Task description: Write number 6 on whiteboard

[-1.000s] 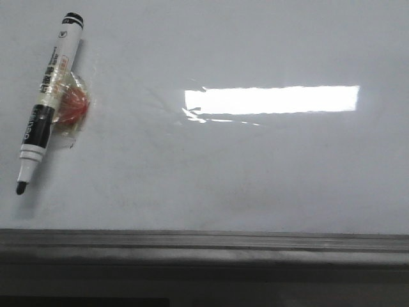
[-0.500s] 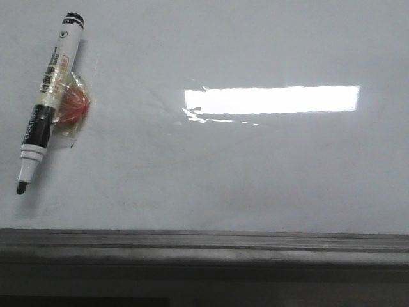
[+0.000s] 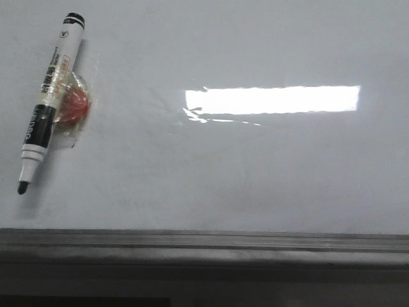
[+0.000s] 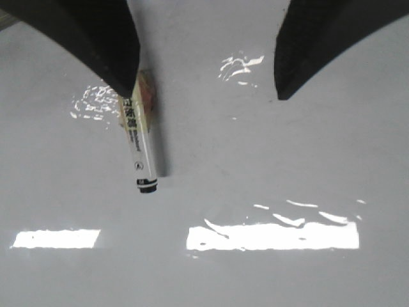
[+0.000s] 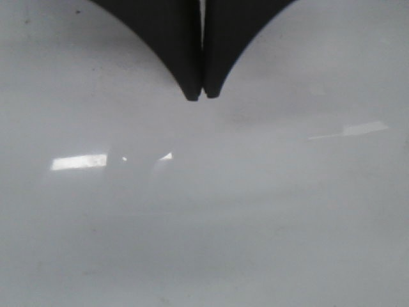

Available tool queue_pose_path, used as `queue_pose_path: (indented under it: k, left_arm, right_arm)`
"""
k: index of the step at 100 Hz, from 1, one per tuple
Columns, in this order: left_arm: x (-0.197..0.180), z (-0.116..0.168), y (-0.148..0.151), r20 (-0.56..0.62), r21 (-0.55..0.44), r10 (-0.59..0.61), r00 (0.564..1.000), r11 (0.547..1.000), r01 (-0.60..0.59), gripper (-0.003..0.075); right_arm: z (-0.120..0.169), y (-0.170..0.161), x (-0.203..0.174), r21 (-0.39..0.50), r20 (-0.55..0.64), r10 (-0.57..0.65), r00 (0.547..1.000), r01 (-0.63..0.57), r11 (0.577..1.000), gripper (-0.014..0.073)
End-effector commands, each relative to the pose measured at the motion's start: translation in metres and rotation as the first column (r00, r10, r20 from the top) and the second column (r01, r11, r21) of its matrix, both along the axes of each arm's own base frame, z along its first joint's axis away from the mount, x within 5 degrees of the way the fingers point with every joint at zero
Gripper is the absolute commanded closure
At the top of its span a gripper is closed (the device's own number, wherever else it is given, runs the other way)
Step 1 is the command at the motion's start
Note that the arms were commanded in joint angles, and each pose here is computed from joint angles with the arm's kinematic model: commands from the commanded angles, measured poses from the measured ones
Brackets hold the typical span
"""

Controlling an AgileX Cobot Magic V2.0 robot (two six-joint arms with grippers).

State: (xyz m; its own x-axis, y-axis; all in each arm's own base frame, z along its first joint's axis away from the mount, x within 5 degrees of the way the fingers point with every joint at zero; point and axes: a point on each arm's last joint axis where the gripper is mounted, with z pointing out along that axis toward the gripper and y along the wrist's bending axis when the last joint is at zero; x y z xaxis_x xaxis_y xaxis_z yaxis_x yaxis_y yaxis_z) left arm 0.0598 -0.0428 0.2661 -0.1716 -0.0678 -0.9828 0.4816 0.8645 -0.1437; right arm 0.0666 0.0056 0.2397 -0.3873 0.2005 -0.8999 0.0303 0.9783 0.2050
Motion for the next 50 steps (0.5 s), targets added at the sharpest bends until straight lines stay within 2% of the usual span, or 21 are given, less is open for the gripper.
queue_pose_path:
  k: [1, 14, 26, 50]
  left_arm:
    - [0.002, 0.008, 0.003, -0.008, -0.013, 0.035, 0.999, 0.999, -0.035, 0.0291]
    - [-0.002, 0.009, 0.009, 0.011, -0.024, 0.096, 0.995, 0.995, -0.096, 0.0291]
    - [-0.007, 0.009, 0.01, 0.043, 0.01, 0.102, 0.994, 0.995, -0.103, 0.0291]
    - [-0.014, 0.006, 0.016, 0.024, -0.004, 0.153, 0.988, 0.988, -0.153, 0.029]
  right_arm:
    - [0.013, -0.001, 0.004, -0.011, 0.075, -0.007, 0.997, 0.008, 1.0, 0.0659]
    - [0.013, -0.001, 0.004, -0.011, 0.075, -0.007, 0.997, 0.008, 1.0, 0.0659]
    - [0.013, -0.001, 0.004, -0.011, 0.075, -0.007, 0.997, 0.008, 1.0, 0.0659]
    - [0.013, -0.001, 0.004, -0.011, 0.075, -0.007, 0.997, 0.008, 1.0, 0.0659]
